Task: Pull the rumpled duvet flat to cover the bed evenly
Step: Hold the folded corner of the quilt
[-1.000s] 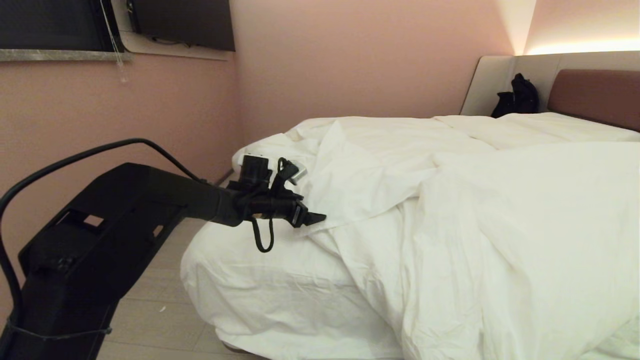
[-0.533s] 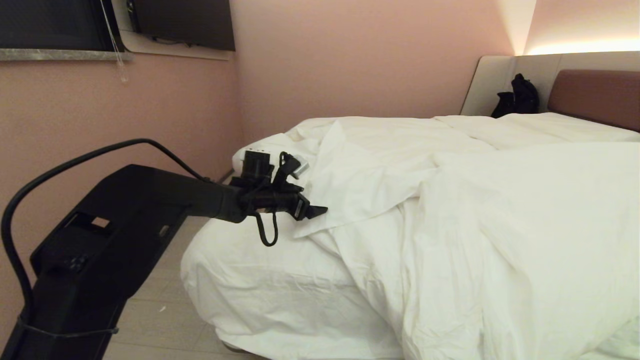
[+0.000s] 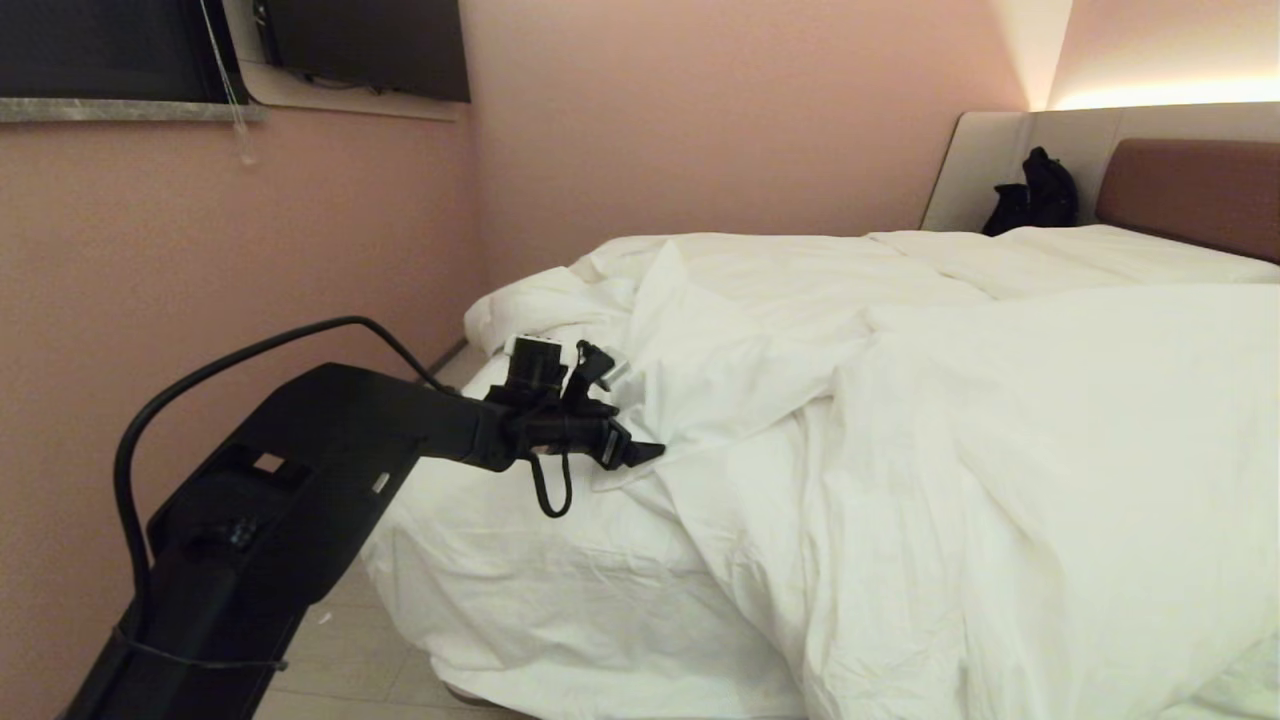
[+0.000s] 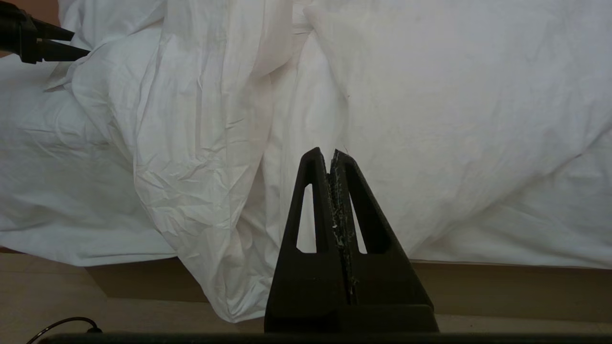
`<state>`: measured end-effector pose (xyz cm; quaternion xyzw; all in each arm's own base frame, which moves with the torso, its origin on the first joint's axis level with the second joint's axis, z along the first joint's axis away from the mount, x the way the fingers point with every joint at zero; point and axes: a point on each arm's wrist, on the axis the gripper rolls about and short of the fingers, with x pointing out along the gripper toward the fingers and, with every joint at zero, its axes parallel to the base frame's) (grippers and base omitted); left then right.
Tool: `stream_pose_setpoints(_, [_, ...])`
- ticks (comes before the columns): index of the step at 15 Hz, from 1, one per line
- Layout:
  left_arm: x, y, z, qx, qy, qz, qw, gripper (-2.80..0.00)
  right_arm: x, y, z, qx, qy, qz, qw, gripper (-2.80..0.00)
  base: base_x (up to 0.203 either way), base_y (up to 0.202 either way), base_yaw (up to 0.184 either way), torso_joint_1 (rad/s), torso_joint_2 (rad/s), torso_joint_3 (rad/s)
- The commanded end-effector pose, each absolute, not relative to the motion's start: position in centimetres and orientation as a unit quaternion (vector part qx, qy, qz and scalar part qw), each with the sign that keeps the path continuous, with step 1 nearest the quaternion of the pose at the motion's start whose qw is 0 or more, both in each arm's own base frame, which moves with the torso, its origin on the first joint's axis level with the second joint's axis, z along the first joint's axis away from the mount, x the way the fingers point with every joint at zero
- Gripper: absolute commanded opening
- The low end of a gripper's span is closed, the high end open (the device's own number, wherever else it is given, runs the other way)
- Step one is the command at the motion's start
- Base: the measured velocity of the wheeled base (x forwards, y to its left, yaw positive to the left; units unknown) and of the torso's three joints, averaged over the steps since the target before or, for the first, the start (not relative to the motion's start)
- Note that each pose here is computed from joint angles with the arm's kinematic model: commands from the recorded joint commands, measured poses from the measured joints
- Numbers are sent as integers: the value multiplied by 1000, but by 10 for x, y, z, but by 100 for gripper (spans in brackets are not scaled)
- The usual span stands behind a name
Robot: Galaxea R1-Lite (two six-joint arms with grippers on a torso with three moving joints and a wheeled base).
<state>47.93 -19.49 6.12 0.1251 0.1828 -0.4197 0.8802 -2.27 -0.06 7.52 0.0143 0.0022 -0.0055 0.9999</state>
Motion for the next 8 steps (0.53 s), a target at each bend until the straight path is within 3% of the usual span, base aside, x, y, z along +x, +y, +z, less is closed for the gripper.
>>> stream_pose_setpoints(1, [480,-196,54,123,188,-422,878,0,-23,-1,75,15,2,-5,1000,-280,0,0,0,0,0,0])
stream_pose_setpoints(3, [485,-201,37,105,206,-419,878,0,-23,-1,75,15,2,-6,1000,-280,0,0,0,0,0,0])
stream_pose_setpoints(8, [488,-206,39,94,215,-419,877,0,-23,-1,75,15,2,-5,1000,-280,0,0,0,0,0,0])
